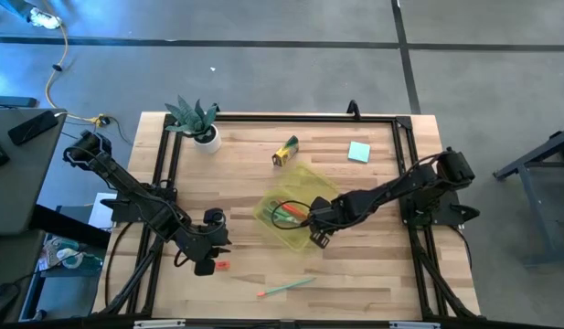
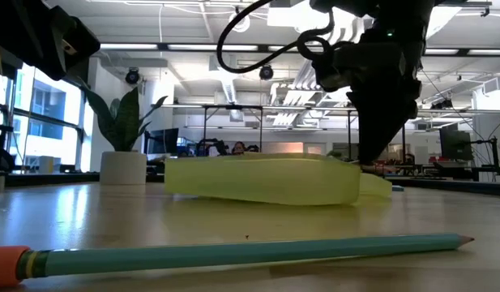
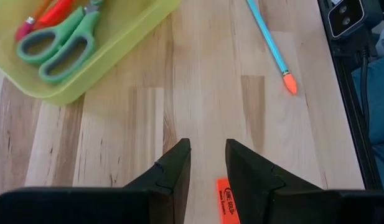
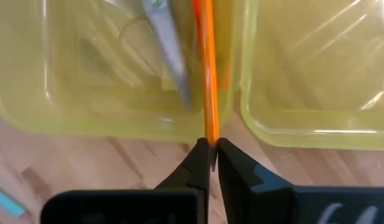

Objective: Pack school essentials
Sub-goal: Put the orange pencil into the yellow box

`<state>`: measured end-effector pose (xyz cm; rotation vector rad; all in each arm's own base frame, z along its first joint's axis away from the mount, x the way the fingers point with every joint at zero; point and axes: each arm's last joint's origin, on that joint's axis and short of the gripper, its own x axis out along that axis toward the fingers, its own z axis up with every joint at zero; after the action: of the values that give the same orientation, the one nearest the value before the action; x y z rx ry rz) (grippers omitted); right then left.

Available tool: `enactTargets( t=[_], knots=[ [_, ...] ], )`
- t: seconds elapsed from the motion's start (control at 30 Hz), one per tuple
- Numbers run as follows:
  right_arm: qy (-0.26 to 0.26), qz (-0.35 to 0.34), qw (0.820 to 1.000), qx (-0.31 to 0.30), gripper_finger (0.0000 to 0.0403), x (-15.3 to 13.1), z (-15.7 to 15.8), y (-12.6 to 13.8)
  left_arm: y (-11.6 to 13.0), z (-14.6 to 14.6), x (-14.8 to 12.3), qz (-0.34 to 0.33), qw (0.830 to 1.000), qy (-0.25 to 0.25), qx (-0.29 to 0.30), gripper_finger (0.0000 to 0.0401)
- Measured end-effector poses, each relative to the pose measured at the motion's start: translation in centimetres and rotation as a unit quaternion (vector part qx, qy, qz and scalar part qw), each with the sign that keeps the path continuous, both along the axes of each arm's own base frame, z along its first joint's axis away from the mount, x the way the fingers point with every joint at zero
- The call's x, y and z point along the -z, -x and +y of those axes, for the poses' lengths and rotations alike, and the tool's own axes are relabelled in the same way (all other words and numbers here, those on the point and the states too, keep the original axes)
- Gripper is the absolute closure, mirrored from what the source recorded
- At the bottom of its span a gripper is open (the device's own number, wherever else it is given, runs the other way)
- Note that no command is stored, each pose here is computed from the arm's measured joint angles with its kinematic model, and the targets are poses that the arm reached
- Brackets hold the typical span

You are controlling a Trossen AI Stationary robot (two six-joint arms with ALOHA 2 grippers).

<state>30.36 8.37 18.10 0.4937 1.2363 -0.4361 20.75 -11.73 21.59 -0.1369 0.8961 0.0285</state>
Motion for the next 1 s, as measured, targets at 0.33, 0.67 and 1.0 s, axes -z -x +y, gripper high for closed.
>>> enactTargets(
  t=[0.33,0.67,1.0],
  knots=[
    [-0.010,0.001,1.000,-0.012,0.0392,0.0,1.6,0.5,0.0,0.0,0.0,-0.001,1.000,-0.001,-0.001,0.0311],
    [0.030,-0.043,0.998,-0.032,0.0392,-1.6,3.1,1.5,0.0,0.0,0.0,-0.001,1.000,-0.002,-0.002,0.0311],
    [0.057,-0.073,0.995,-0.044,0.0401,-2.5,3.3,1.7,0.0,0.0,0.0,-0.001,1.000,-0.002,-0.002,0.0311]
  ],
)
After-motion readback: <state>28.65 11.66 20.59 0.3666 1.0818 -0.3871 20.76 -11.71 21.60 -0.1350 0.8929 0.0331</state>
